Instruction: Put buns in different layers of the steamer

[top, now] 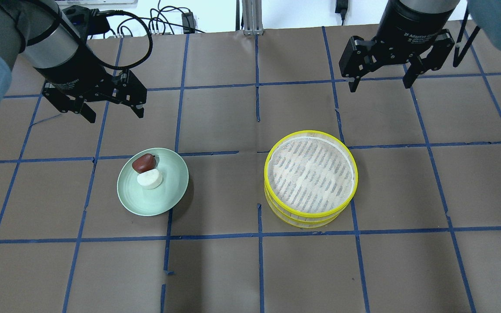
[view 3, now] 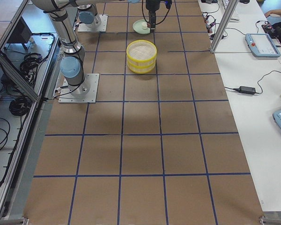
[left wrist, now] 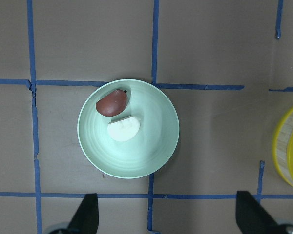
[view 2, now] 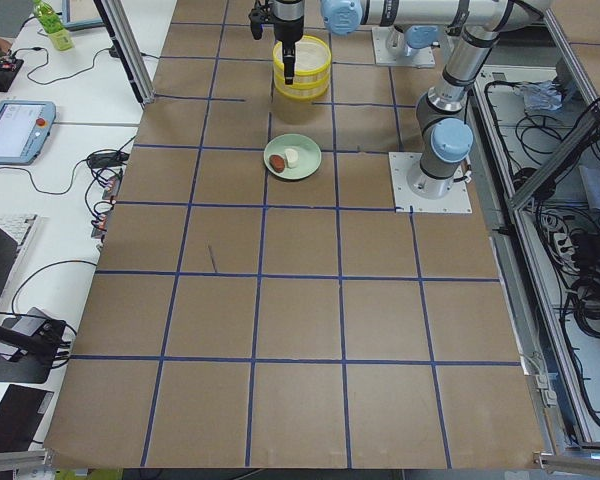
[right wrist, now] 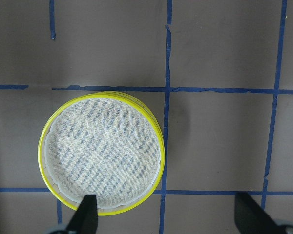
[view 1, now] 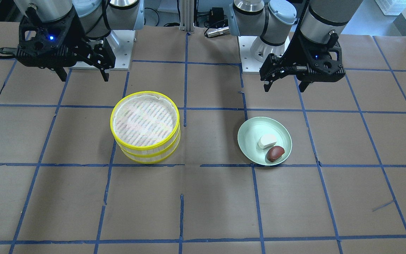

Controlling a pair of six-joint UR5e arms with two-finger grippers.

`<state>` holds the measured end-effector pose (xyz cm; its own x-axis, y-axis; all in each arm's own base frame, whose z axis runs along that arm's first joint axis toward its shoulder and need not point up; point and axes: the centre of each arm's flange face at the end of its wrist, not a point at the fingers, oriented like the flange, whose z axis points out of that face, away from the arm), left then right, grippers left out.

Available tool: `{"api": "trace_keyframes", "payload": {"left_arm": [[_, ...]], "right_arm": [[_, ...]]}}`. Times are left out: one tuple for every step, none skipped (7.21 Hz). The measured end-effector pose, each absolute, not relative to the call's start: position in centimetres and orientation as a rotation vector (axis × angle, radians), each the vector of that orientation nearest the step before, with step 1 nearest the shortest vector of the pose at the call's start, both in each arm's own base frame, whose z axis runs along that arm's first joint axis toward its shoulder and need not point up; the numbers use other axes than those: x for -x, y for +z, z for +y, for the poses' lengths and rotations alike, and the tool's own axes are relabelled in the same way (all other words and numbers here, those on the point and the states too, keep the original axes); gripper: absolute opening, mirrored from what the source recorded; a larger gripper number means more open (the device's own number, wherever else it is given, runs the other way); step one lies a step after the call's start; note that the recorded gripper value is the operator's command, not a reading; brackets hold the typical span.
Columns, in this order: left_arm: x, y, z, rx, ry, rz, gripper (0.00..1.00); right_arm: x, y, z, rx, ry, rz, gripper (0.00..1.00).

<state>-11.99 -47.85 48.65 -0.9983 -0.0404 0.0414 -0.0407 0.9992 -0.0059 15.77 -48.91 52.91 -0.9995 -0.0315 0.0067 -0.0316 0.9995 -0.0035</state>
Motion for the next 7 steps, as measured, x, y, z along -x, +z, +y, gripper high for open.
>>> {"api": "trace_keyframes", "payload": {"left_arm": [[12.0, 48.7, -47.8, -0.062, 0.011, -3.099, 1.00], [12.1, 48.6, -47.8, -0.060, 0.010, -3.098, 1.00], [12.1, 48.7, -47.8, -0.060, 0.010, -3.100, 1.00], [12.0, 48.7, -47.8, -0.063, 0.011, -3.102, 1.00], [11.9, 48.8, -47.6, -0.064, 0.015, -3.103, 1.00], [11.8, 48.7, -47.5, -0.060, 0.010, -3.107, 1.00], [11.5, 47.4, -47.3, -0.049, -0.029, -3.110, 1.00]], "right_arm": [[-15.8, 52.9, -48.8, -0.050, 0.005, -3.134, 1.00], [-15.8, 52.8, -48.8, -0.047, 0.003, -3.134, 1.00], [-15.8, 52.7, -48.7, -0.044, -0.002, -3.134, 1.00], [-15.8, 52.4, -48.7, -0.047, -0.016, -3.132, 1.00], [-15.9, 51.1, -48.6, -0.048, -0.059, -3.135, 1.00], [-16.1, 48.8, -48.4, -0.047, -0.129, -3.137, 0.99], [-16.1, 45.9, -48.2, -0.052, -0.192, -3.132, 0.97]]}}
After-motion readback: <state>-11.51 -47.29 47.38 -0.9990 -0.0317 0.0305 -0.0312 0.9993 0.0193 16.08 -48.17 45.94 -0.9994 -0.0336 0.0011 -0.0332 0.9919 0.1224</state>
